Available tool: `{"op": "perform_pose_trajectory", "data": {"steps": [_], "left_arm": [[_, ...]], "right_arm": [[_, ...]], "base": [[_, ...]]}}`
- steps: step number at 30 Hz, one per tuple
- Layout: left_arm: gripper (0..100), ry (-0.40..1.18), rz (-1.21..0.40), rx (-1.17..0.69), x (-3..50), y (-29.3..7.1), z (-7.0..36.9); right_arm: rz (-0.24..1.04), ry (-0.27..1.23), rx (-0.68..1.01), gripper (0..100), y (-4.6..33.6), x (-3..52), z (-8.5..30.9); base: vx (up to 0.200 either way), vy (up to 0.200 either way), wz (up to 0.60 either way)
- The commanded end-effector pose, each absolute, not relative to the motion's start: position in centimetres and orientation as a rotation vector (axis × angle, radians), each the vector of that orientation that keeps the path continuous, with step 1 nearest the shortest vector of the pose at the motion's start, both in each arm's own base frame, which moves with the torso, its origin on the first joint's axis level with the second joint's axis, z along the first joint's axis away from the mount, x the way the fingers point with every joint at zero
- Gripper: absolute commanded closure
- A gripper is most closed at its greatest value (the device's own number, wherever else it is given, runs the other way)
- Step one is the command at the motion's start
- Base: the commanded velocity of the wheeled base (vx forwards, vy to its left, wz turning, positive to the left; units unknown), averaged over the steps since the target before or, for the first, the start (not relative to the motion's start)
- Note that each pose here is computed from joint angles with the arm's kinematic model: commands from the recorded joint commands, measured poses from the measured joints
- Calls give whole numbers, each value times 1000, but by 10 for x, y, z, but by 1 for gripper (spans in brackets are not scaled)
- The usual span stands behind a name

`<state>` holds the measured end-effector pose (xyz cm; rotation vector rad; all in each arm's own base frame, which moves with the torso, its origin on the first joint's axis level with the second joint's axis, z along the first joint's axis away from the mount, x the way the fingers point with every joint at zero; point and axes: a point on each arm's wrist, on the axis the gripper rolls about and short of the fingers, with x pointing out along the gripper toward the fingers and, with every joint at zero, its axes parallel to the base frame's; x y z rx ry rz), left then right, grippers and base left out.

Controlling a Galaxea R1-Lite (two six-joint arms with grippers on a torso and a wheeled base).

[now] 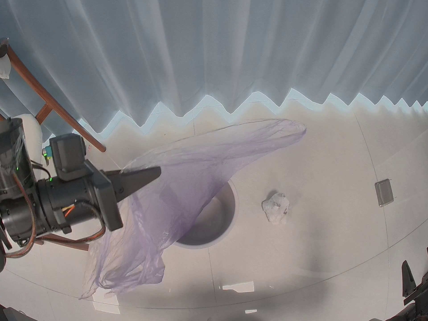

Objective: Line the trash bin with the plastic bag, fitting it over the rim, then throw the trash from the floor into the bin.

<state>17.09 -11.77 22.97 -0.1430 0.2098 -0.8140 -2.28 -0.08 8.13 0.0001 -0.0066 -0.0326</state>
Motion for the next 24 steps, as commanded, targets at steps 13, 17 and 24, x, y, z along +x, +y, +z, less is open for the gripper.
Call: {"op": "perform_pose_trajectory", "data": {"steps": [13,17,24], "left_arm": [[100,113,-765,-156,273,-183,230],[100,77,-755,-164,282,-188,225],[100,120,-709,-114,265,-167,209]], "right_arm": [[-34,-6,2,0,-1,-23,76],[-34,-6,0,0,-1,-23,76],[-34,-5,-1,0,-1,-23,76]], "base": [[0,0,0],[0,0,0],[0,0,0]]}}
